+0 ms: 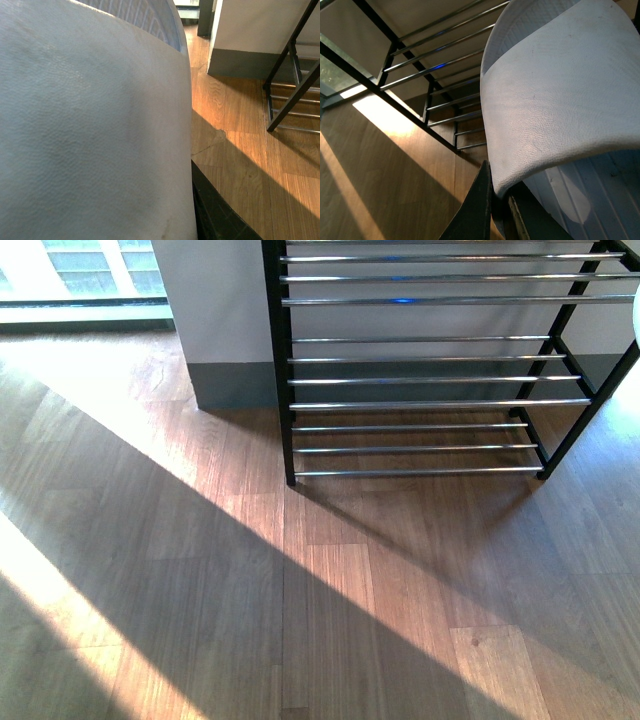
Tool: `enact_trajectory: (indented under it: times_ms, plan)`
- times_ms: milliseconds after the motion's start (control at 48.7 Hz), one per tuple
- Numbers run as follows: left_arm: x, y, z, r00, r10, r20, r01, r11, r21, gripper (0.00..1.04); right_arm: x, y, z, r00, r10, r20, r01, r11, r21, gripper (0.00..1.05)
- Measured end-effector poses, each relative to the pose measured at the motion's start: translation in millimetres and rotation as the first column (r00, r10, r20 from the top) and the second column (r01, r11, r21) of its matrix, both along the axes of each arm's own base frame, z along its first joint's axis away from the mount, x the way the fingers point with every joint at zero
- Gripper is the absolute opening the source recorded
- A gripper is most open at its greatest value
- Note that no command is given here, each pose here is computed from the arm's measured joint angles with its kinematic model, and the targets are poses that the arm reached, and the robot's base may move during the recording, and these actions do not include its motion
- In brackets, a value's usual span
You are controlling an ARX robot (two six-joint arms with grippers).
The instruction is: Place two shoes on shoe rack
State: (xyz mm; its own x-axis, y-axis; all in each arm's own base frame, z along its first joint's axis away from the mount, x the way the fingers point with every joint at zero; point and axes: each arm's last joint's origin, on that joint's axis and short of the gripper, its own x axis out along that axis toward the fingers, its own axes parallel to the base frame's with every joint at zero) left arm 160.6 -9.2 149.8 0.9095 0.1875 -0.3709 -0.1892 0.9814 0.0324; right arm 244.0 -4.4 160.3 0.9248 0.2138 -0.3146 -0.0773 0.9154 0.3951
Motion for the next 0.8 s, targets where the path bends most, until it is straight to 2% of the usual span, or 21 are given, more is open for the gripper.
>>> enact_trajectory:
  times_ms: [802]
  plan:
    - [-0.2, 0.0, -0.2, 1.0, 0.0, 0.0, 0.0, 1.0, 0.0, 0.02, 0.0, 0.0, 0.3, 1.0, 0.002, 0.002, -0.002, 1.0, -0.004, 0.02]
